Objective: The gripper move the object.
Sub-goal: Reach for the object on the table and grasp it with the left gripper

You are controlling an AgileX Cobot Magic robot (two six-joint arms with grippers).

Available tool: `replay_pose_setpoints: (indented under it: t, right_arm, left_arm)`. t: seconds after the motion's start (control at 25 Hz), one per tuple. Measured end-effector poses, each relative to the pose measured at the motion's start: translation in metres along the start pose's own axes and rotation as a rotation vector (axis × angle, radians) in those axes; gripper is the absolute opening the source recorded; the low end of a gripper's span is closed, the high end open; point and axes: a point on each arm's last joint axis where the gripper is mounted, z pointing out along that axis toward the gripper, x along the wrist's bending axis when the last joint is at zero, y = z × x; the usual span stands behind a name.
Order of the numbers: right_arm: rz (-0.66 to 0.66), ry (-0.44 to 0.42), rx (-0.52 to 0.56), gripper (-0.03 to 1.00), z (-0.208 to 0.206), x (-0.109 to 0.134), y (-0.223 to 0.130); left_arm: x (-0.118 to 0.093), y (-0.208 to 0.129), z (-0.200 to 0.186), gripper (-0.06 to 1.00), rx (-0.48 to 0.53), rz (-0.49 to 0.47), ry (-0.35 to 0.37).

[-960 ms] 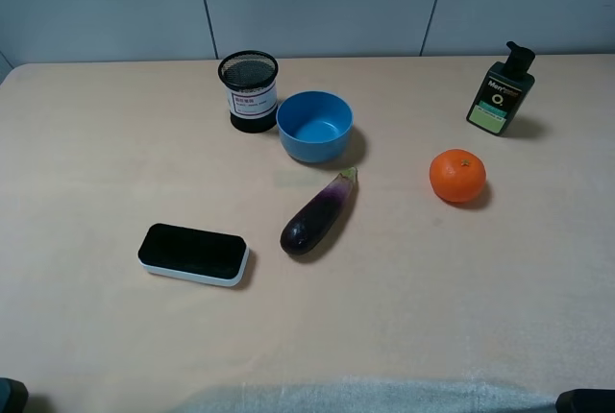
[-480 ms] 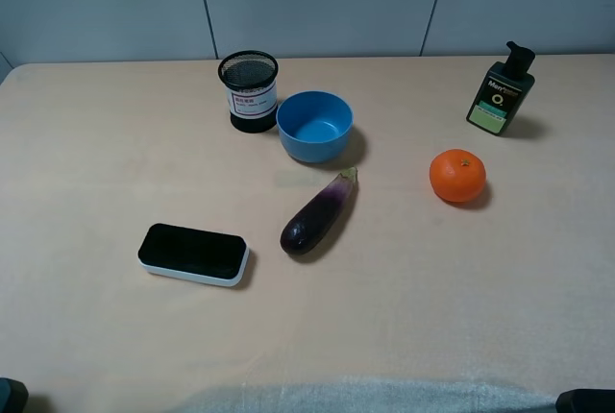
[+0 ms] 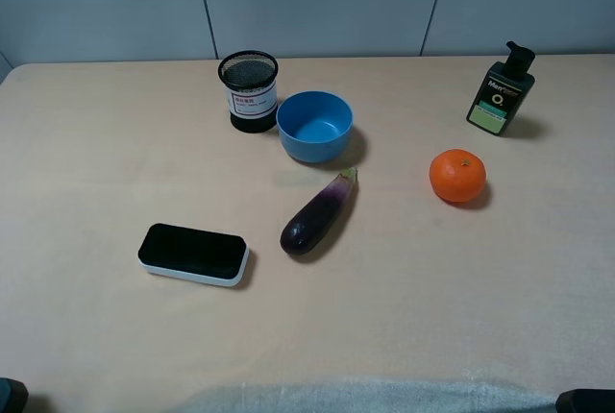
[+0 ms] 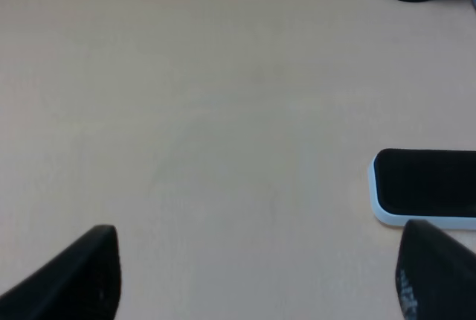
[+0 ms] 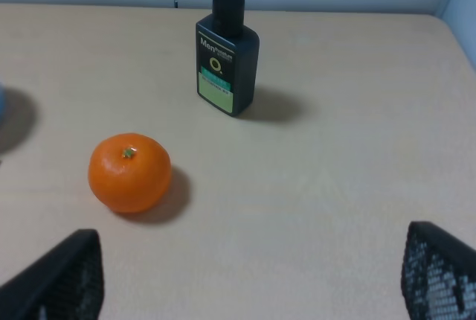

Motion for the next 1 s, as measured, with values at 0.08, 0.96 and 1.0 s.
replay_pose_setpoints:
  t: [0.08,0.96,1.0]
  right_arm:
    - [0.000,0.000,0.000,0.61,0.0000,0.0000,0.0000]
    - [0.000,0.000,0.000,0.61,0.0000,0.0000,0.0000]
    - [0.000,0.000,0.000,0.61,0.0000,0.0000,0.0000]
  left_arm:
    - [0.0000,0.0000,0.0000,0.75,0.000,0.000,0.000]
    - [0.0008,-0.0001,0.0000,0.75,0.001,0.003,0.009]
    - [0.0013,-0.0001,0.0000,0.75,0.001,0.005,0.014]
